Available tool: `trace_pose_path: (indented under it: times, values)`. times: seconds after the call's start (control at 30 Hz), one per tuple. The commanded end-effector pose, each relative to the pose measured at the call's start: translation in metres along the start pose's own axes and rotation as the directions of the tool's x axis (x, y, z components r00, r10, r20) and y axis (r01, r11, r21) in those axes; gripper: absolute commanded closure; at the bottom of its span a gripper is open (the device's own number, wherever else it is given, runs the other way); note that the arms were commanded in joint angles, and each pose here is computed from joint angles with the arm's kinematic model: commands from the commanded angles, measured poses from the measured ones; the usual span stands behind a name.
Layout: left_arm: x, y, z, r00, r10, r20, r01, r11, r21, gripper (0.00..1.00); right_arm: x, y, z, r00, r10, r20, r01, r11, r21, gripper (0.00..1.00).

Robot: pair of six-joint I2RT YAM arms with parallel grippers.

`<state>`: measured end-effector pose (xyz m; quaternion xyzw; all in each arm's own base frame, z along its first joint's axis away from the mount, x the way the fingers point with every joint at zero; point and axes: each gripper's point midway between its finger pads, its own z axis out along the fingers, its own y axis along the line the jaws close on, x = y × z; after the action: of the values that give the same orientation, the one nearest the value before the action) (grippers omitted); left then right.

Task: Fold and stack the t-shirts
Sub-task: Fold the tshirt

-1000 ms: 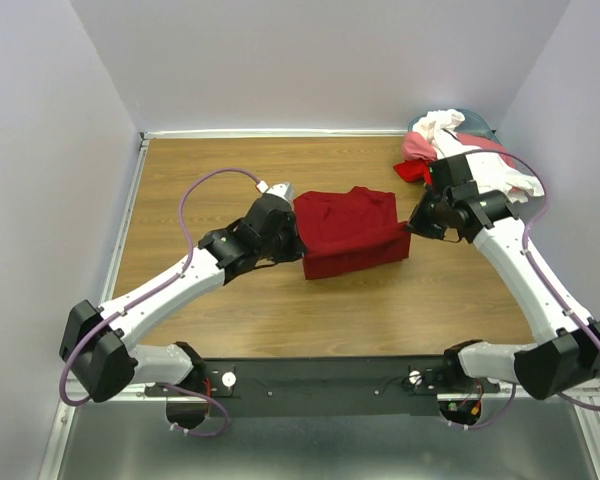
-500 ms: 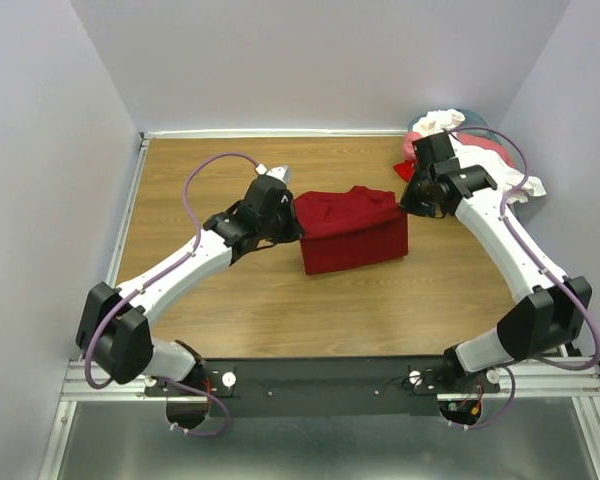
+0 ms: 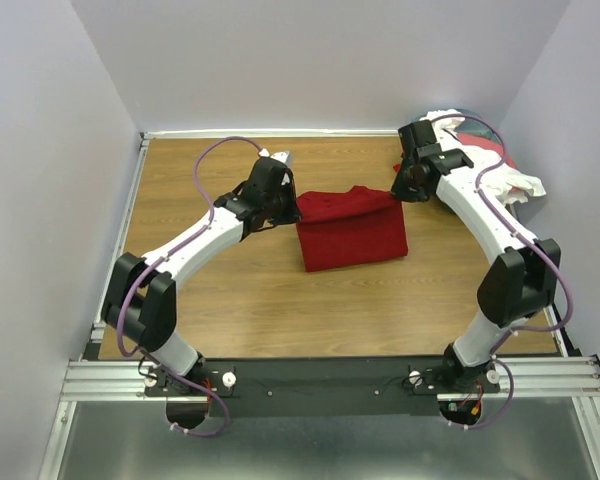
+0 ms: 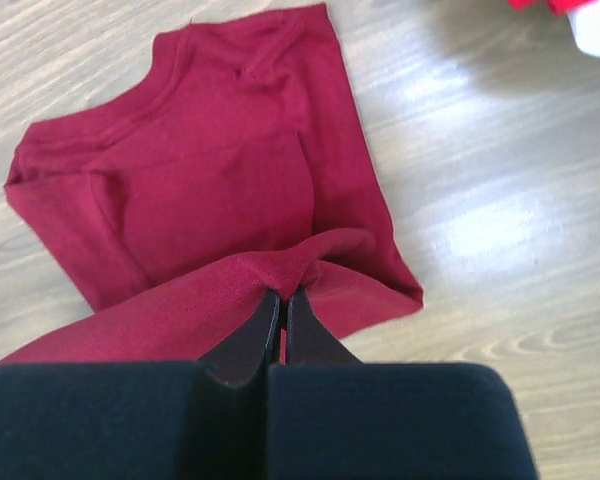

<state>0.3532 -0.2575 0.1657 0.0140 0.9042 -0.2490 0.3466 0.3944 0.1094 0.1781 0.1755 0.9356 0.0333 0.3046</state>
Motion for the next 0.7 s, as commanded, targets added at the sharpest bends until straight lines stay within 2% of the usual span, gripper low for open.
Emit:
trace_pose_path:
  times: [0.0,0.4,0.67]
  values:
    - [-0.009,0.006,0.012,0.999,0.039,-0.004,-0.038,0.999,0.017,1.0,-0.023,0.0,0.018,0.999,-0.015,0.052,0.013,0.999,0.038,1.0]
    - [-0.014,0.032,0.049,0.999,0.036,-0.041,-0.037,0.999,-0.021,1.0,-0.035,0.004,0.058,0.999,-0.03,0.026,0.029,0.997,0.069,0.99]
    - [-0.037,0.04,0.076,0.999,0.028,-0.029,-0.029,1.0,-0.007,1.0,-0.042,0.004,0.093,1.0,-0.031,0.001,0.031,0.995,0.092,0.99]
